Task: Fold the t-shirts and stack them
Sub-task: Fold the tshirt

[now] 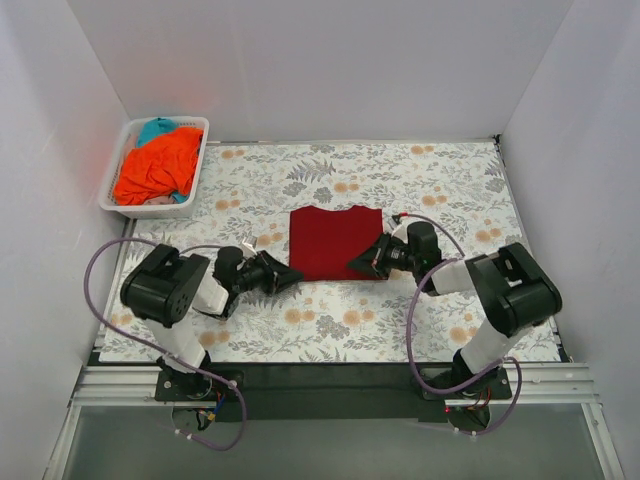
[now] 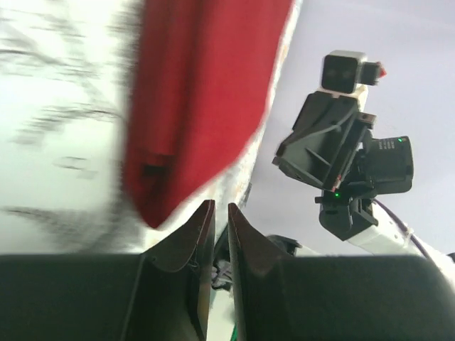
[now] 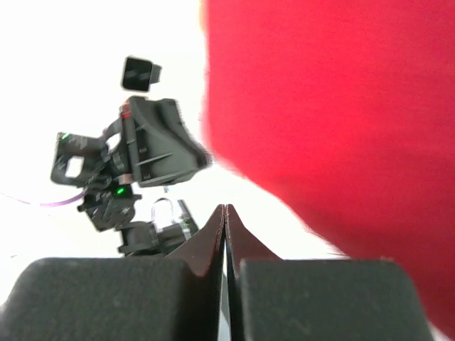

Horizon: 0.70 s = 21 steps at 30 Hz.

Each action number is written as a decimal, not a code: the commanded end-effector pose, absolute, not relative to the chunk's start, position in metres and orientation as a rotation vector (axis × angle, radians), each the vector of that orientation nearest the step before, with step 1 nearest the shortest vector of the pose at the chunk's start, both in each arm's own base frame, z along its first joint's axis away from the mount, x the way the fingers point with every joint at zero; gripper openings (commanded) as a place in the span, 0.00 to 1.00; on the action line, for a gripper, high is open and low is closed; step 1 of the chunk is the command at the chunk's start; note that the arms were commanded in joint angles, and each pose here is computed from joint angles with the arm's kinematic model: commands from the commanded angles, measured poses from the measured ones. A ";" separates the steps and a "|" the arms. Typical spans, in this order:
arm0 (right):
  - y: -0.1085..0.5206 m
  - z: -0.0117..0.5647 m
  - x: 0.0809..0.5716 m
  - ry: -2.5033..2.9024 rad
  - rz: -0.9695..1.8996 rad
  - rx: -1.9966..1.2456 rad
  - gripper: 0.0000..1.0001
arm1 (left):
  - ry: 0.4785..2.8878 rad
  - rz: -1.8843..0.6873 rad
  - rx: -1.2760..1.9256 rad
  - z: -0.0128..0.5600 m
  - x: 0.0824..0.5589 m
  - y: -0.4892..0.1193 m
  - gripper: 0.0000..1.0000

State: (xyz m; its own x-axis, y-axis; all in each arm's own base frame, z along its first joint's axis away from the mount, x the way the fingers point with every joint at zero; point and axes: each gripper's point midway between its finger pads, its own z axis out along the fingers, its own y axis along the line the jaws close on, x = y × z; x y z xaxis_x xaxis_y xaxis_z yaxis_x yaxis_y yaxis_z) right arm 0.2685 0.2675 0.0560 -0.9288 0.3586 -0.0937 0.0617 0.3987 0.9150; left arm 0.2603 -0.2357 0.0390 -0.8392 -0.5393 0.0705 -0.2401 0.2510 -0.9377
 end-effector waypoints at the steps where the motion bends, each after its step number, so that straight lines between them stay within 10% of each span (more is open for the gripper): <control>1: 0.274 0.125 0.278 2.193 1.621 0.185 0.01 | 2.183 -1.709 -0.693 0.106 0.279 -0.250 0.12; 8: 0.279 0.137 0.296 2.168 1.610 0.127 0.01 | 2.075 -1.631 -0.443 0.179 0.309 -0.271 0.12; 21: 0.227 0.045 0.314 2.329 1.465 0.335 0.01 | 2.279 -1.599 -0.794 0.039 0.323 -0.265 0.08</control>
State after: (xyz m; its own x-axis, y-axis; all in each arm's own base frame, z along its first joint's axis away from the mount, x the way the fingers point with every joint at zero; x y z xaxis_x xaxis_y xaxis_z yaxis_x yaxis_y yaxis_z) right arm 0.3175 0.2348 0.0593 -0.9022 0.4009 -0.1590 0.0214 0.4100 0.9119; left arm 0.3188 -0.2685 0.0336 -0.8357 -0.5412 0.0931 -0.2975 0.3037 -0.9051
